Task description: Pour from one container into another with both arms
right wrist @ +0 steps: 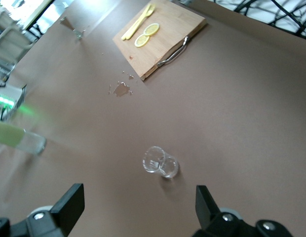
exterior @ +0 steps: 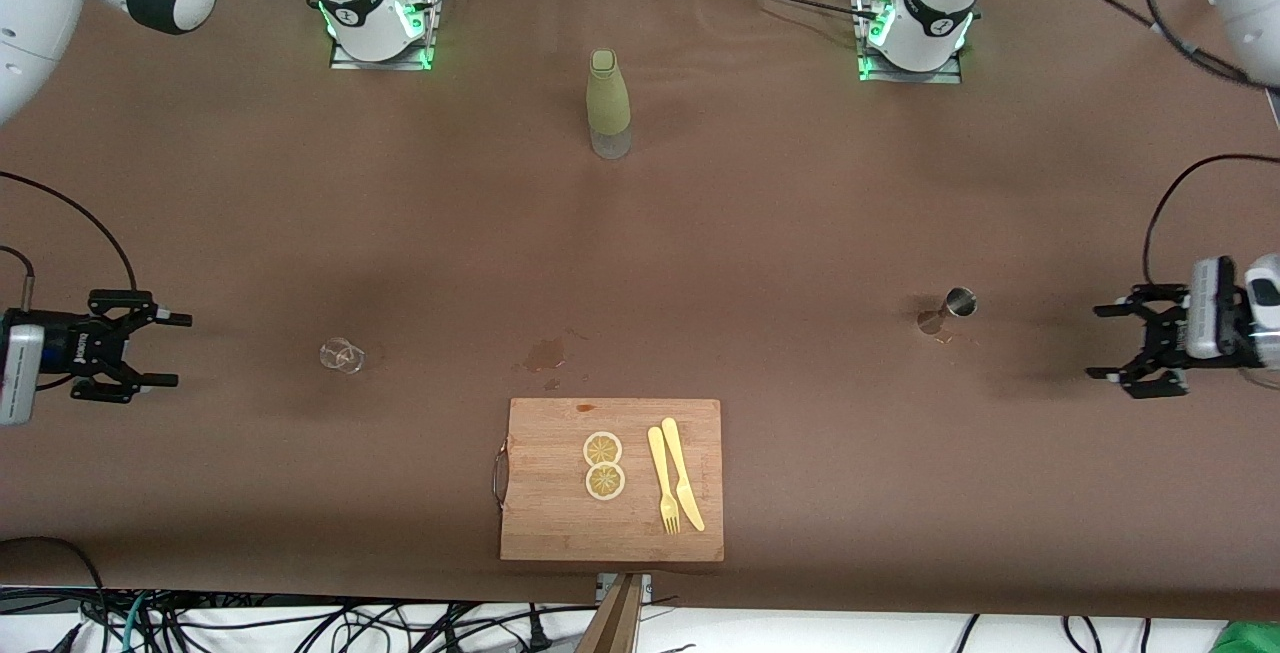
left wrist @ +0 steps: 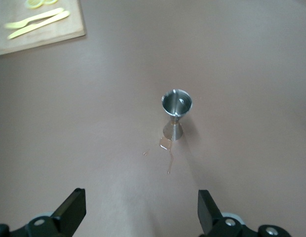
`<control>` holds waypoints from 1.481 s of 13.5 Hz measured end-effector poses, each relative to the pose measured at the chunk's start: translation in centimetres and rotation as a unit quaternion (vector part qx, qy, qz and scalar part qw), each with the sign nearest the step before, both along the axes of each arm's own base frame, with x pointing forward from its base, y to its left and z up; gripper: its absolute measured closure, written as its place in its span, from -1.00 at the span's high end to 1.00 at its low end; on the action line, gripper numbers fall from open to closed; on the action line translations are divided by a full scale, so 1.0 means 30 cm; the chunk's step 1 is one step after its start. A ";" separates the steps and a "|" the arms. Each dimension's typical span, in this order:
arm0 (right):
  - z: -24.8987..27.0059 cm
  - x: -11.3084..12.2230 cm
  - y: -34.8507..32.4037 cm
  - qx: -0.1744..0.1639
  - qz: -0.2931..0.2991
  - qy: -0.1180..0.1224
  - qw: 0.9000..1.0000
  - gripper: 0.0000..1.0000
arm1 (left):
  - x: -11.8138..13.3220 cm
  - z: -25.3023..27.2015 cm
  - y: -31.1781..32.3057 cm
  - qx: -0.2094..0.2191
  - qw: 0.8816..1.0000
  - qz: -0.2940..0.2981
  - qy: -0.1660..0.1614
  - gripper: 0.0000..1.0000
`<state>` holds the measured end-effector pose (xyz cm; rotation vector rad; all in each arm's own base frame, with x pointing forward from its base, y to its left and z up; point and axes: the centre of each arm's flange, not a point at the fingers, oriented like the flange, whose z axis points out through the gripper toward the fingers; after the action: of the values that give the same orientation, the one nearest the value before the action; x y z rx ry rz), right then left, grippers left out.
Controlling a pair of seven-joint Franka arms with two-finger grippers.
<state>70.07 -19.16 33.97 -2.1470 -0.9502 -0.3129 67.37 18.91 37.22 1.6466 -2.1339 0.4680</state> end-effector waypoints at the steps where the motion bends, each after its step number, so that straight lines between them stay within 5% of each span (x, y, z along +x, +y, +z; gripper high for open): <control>1: 0.047 0.001 0.017 -0.012 -0.024 0.027 0.999 1.00 | -0.010 0.099 -0.016 0.024 0.999 0.027 0.008 1.00; 5: 0.226 -0.008 0.120 -0.090 -0.104 0.125 0.983 1.00 | -0.090 0.408 -0.123 0.097 0.982 0.153 0.046 1.00; 8: 0.386 -0.025 0.251 -0.178 -0.170 0.189 0.951 1.00 | -0.179 0.605 -0.232 0.151 0.944 0.282 0.079 1.00; 10: 0.521 -0.053 0.355 -0.250 -0.209 0.202 0.924 1.00 | -0.231 0.714 -0.316 0.179 0.911 0.361 0.090 1.00; 13: 0.741 -0.132 0.478 -0.323 -0.283 0.203 0.880 1.00 | -0.298 0.802 -0.422 0.211 0.844 0.480 0.110 1.00; 19: 0.851 -0.330 0.446 -0.384 -0.313 0.227 0.838 1.00 | -0.432 0.881 -0.574 0.234 0.674 0.683 0.159 1.00; 20: 0.848 -0.347 0.470 -0.394 -0.316 0.233 0.831 1.00 | -0.435 0.879 -0.598 0.233 0.654 0.700 0.165 1.00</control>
<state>59.67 -5.05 59.42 -3.0582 -0.0099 0.3743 54.31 0.98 63.58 3.1200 -0.2914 -0.0777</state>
